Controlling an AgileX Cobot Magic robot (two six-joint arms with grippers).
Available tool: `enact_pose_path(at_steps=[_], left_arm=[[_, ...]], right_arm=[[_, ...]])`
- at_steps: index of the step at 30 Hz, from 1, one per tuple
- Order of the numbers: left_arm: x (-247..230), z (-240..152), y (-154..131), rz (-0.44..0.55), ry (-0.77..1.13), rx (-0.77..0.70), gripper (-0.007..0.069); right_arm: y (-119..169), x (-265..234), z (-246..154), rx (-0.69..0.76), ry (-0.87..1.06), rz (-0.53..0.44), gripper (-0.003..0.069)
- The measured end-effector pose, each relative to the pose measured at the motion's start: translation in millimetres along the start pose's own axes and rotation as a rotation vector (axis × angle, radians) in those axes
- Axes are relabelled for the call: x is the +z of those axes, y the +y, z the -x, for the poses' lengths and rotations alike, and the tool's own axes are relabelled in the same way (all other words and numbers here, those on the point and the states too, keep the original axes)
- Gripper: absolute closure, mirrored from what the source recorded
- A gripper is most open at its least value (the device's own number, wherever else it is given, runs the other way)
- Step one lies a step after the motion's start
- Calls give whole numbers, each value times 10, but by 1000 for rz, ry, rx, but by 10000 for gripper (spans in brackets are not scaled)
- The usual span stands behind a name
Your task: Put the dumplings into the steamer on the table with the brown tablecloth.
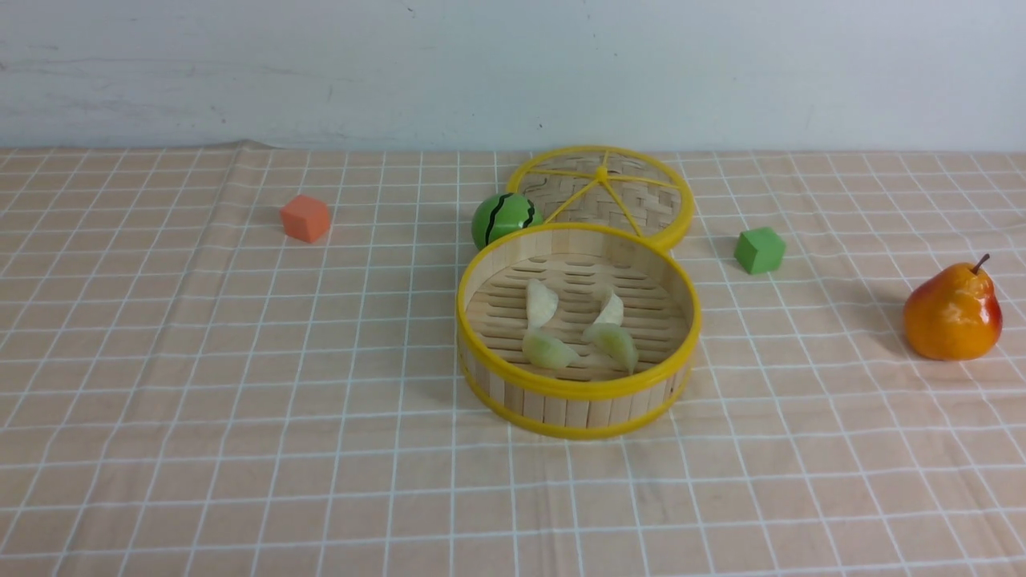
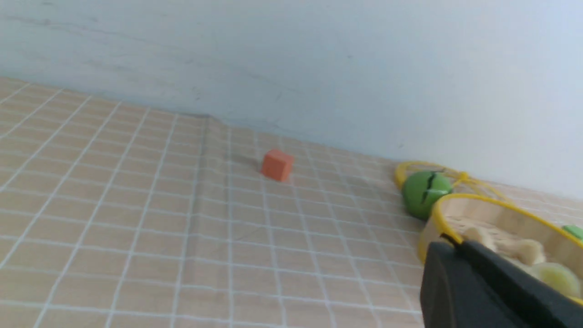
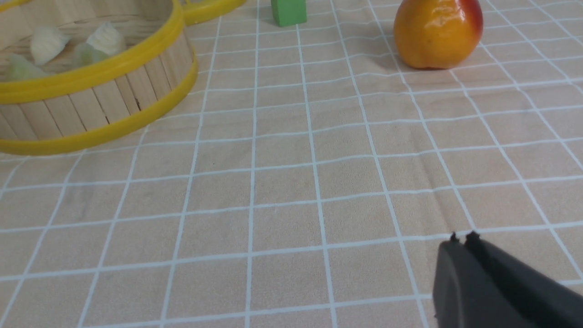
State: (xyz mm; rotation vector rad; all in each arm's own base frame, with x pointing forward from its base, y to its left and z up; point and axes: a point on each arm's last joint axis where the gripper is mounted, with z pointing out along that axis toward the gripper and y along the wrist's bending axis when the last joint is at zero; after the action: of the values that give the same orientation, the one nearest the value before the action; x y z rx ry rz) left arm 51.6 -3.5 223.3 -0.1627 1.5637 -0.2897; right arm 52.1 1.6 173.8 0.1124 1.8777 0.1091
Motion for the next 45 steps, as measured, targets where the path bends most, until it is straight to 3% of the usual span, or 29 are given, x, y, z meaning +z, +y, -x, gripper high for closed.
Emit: enact_pose_path(at_steps=[4,14,19,28,45], left_arm=[[38,-288,103,60,94,0,639],[7,-495,180,122,285,82,639],[4,-501,188,124,297,164,639],[-3,-488,234,219,277,135,639],[0,-477,233,220,263,131,639]], right_arm=[[0,0,0,1,0,-1,646],[0,0,0,2,0,0,636],[0,0,0,2,0,0,628],[0,-1,0,2,-1,0,617],[0,-1,0,2,-1,0,594]])
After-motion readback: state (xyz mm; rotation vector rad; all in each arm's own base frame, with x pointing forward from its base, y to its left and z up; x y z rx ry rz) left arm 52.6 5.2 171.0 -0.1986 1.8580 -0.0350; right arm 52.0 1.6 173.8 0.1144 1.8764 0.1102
